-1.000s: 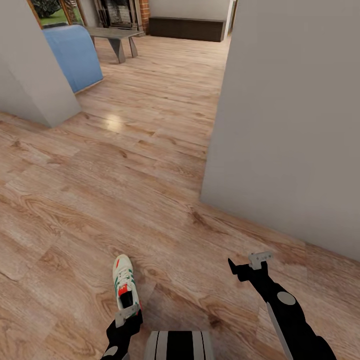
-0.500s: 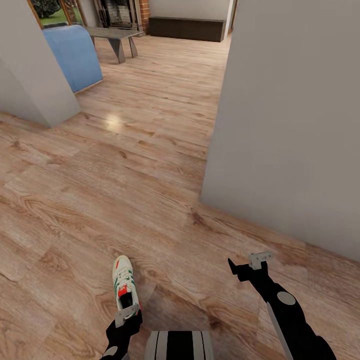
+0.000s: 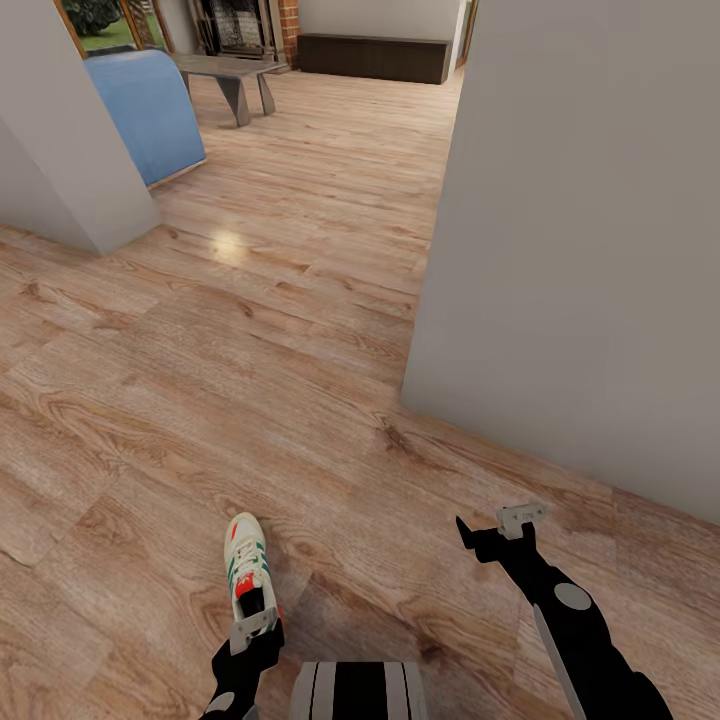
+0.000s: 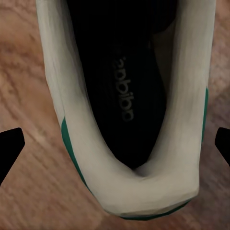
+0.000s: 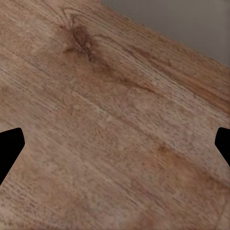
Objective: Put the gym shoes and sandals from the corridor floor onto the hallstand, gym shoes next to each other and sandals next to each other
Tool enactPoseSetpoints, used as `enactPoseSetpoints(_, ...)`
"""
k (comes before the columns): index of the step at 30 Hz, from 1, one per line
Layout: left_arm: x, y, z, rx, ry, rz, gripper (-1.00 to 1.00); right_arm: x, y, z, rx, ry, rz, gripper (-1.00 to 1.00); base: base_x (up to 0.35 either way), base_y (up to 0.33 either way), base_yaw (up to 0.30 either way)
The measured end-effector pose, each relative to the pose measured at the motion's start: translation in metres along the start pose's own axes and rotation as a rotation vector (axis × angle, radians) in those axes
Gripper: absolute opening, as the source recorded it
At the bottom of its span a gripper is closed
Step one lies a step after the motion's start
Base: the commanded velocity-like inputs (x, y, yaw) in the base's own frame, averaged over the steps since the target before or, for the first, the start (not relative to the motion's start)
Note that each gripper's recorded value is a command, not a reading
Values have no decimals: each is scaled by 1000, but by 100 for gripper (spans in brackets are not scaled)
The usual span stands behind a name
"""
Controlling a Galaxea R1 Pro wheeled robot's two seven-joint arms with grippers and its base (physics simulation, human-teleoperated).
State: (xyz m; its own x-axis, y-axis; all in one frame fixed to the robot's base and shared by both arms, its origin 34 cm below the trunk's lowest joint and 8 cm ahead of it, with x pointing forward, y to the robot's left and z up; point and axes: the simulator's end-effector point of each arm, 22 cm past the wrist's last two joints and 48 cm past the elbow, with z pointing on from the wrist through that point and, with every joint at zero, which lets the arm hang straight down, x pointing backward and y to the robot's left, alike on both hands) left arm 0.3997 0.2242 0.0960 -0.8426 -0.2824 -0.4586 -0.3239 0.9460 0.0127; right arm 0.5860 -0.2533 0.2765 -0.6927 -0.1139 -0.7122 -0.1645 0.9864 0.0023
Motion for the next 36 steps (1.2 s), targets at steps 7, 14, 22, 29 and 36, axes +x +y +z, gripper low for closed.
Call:
enactPoseSetpoints(7, 0, 0, 0, 0, -1, 0, 100, 0, 0, 0, 0, 0, 0, 100, 1, 0, 0)
enactPoseSetpoints(14, -1, 0, 0, 0, -1, 0, 100, 0, 0, 0, 0, 0, 0, 100, 0, 0, 0)
enactPoseSetpoints(22, 0, 0, 0, 0, -1, 0, 100, 0, 0, 0, 0, 0, 0, 100, 0, 0, 0)
enactPoseSetpoints(29, -1, 0, 0, 1, -3, 0, -100, 0, 0, 0, 0, 0, 0, 100, 0, 0, 0)
enactPoseSetpoints(36, -2, 1, 1, 0, -4, -2, -100, 0, 0, 0, 0, 0, 0, 100, 0, 0, 0)
